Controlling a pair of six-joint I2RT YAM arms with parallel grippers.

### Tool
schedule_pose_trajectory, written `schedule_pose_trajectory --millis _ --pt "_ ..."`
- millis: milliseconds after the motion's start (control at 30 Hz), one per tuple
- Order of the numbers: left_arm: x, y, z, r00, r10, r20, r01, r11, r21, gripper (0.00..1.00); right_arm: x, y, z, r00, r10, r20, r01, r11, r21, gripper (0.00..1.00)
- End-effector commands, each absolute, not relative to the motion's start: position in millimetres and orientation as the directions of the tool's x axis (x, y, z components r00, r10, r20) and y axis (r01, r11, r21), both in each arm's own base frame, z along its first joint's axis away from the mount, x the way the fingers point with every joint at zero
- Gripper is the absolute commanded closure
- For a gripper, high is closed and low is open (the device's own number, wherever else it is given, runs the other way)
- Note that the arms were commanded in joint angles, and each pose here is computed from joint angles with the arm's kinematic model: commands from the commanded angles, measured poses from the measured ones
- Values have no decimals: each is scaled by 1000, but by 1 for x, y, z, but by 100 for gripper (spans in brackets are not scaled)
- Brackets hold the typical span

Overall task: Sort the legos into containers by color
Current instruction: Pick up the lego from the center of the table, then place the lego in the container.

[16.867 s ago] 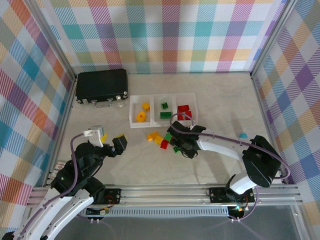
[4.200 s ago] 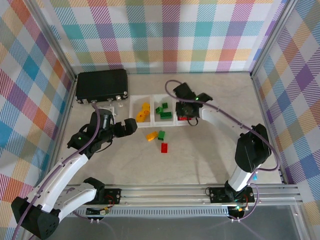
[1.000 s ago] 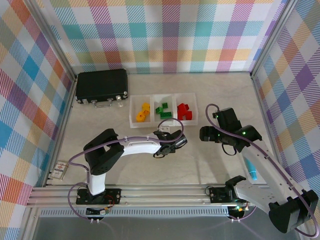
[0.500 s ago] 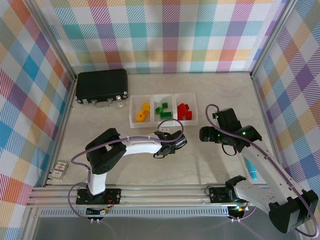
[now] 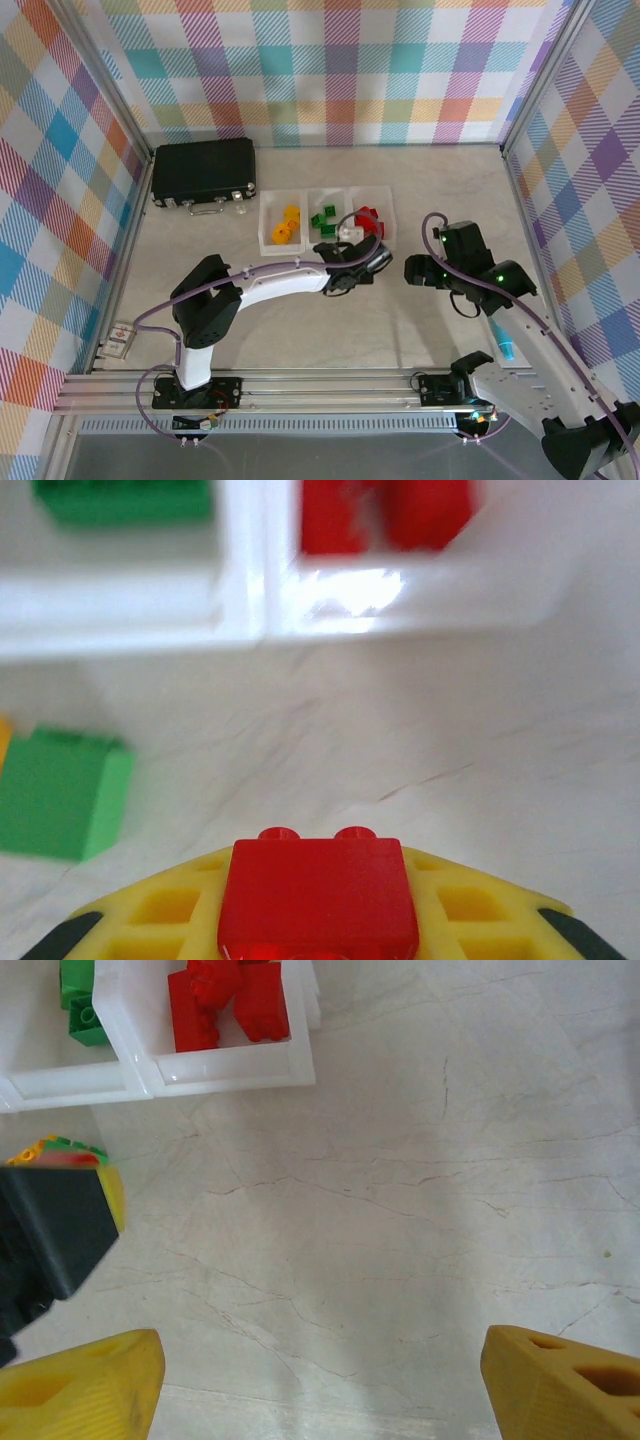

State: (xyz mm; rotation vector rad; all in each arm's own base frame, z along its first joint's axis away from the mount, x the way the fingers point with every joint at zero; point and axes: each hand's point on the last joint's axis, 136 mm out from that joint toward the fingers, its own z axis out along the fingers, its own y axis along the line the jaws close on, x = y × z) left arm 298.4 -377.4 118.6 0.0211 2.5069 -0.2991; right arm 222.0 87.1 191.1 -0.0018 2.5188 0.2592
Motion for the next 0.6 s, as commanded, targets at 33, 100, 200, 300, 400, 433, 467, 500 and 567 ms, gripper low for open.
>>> schedule_pose_trajectory --millis 33,100,200,300,400,433,467,500,567 --pt "339 -383 161 -751 -25 -659 130 974 -186 79 215 75 192 -809 109 -578 1 983 184 18" --pt "358 -390 168 -728 -24 -685 132 976 -174 79 212 72 191 -805 121 -580 14 983 185 17" --pt "380 -401 169 -718 -10 -696 148 975 -167 79 206 65 189 -801 142 -581 45 983 178 18" --pt "404 -407 165 -704 -9 -710 145 977 -155 80 199 59 190 -790 172 -589 76 980 184 18" --pt "426 -408 158 -684 -25 -729 131 979 -157 80 190 54 194 -772 211 -600 101 972 212 19" --pt "432 -408 156 -677 -30 -735 128 979 -158 80 188 53 196 -766 221 -603 103 969 224 19" --pt "438 -409 151 -671 -32 -741 128 979 -157 80 185 53 198 -762 229 -606 102 966 237 20" --pt "443 -411 148 -663 -34 -748 130 979 -160 80 182 53 199 -760 238 -605 103 963 249 20" --pt "451 -415 141 -653 -33 -756 142 976 -165 80 178 55 200 -761 247 -599 100 958 268 20"
